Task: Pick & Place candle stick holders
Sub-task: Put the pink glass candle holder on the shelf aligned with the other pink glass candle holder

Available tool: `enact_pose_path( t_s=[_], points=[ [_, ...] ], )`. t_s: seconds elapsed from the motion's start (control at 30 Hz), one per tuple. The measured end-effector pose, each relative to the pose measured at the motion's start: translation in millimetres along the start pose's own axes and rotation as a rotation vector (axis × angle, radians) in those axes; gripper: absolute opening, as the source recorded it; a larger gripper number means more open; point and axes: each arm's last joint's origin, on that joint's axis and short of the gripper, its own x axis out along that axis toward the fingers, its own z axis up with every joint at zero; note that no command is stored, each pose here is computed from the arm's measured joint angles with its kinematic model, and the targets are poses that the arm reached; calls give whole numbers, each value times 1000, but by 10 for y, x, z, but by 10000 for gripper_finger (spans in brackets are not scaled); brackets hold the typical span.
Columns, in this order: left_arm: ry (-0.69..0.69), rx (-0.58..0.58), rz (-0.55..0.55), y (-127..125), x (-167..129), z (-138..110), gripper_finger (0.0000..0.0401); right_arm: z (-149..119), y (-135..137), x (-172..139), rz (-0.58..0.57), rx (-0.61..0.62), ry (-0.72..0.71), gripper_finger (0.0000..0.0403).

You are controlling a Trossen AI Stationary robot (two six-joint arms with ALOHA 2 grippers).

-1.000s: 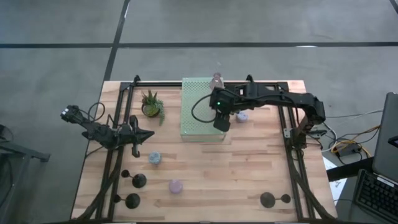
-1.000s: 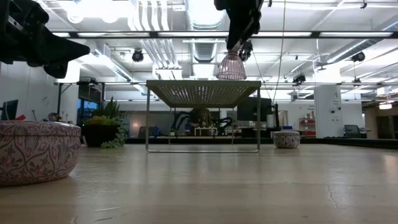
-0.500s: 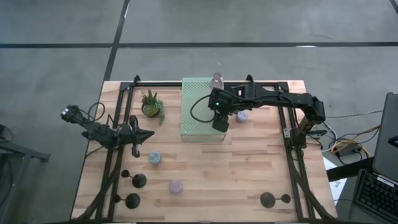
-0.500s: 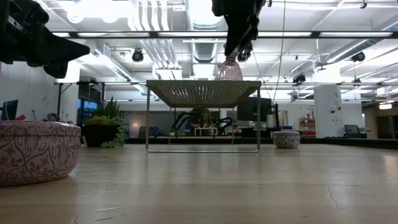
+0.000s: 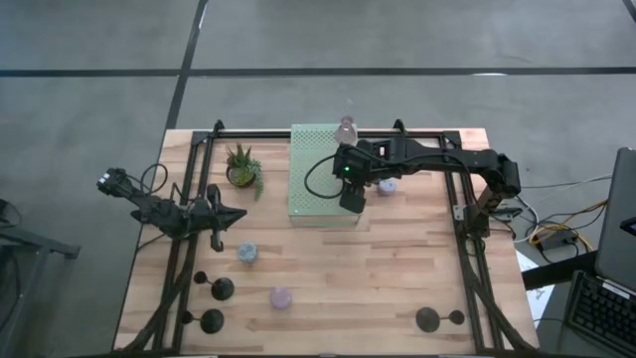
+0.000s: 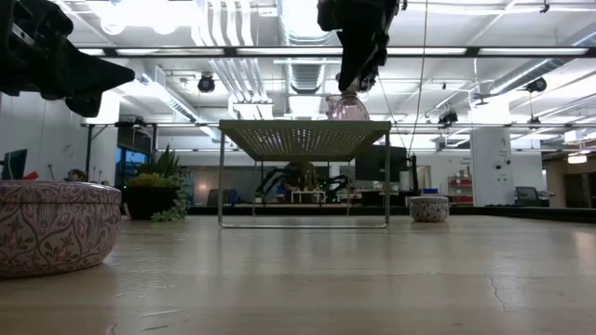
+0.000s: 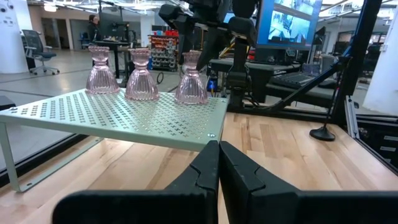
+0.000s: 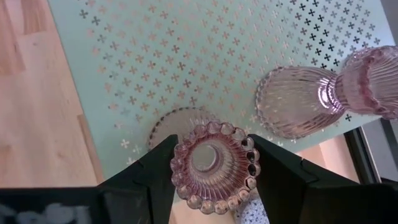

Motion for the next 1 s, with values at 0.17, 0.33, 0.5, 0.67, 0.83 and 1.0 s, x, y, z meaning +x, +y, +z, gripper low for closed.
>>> enact_pose_path(
  t_s=[0.17,0.33,0.5,0.67,0.83,1.0],
  points=[
    [0,0,0,0,0,0,14,23,5,5,6,-12,-22,177],
    [0,0,0,0,0,0,14,29,6,5,7,-18,-28,181],
    [0,0,0,0,0,0,14,32,7,5,7,-25,-32,187],
    [0,0,0,0,0,0,14,43,5,-10,8,-35,-39,189],
    [0,0,0,0,0,0,14,88,-6,-83,4,-33,-66,207],
    [0,0,0,0,0,0,14,144,-18,-186,8,-29,-103,230]
  ],
)
